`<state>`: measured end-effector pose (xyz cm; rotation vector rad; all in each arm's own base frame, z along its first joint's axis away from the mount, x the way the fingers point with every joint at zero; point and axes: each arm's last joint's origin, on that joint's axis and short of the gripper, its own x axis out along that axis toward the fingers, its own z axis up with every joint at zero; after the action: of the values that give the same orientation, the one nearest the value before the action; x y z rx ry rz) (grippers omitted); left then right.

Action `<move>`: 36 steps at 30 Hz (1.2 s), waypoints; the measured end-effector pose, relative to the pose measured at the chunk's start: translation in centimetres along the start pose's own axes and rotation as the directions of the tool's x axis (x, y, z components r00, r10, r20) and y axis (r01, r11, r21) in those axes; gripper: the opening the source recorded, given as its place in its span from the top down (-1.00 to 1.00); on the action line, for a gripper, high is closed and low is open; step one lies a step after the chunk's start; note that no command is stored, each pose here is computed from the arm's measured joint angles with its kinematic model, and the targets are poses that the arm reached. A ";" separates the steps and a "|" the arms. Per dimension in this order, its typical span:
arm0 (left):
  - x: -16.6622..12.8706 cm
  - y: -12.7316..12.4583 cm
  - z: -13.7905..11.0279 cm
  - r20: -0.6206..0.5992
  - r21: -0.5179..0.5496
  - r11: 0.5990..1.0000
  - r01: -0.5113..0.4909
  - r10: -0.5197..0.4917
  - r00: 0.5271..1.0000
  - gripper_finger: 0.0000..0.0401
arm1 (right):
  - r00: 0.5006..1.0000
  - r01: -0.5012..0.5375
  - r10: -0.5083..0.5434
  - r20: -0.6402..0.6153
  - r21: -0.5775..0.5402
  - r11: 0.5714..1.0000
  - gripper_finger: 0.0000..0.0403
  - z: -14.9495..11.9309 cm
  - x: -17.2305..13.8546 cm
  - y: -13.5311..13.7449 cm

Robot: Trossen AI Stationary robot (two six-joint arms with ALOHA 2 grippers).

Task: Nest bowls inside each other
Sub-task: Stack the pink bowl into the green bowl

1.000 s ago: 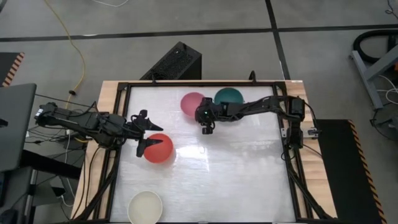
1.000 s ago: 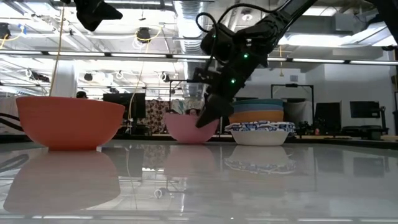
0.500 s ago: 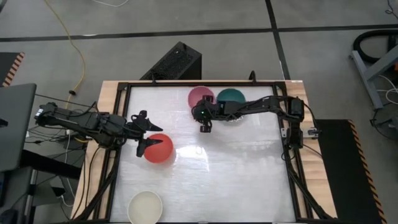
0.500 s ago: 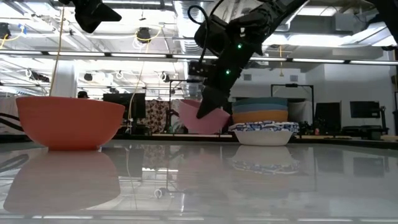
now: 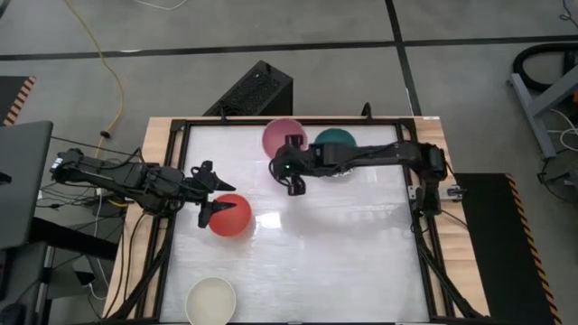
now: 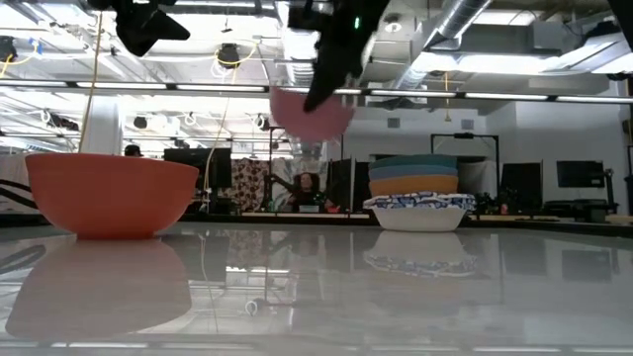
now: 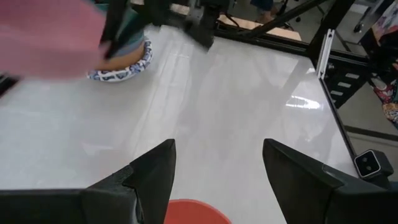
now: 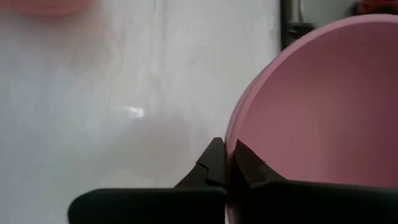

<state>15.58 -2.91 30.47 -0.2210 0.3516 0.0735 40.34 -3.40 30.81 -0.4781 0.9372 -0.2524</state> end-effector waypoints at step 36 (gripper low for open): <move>0.0 0.0 0.1 0.009 -0.014 1.000 0.004 -0.004 1.000 -0.15 | 0.905 -0.172 0.274 -0.325 0.311 0.935 0.83 -11.7 -1.3 -2.8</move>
<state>15.62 -2.93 30.56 -0.2348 0.3416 0.0733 30.00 -8.62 27.24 -0.0579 1.2890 -0.2608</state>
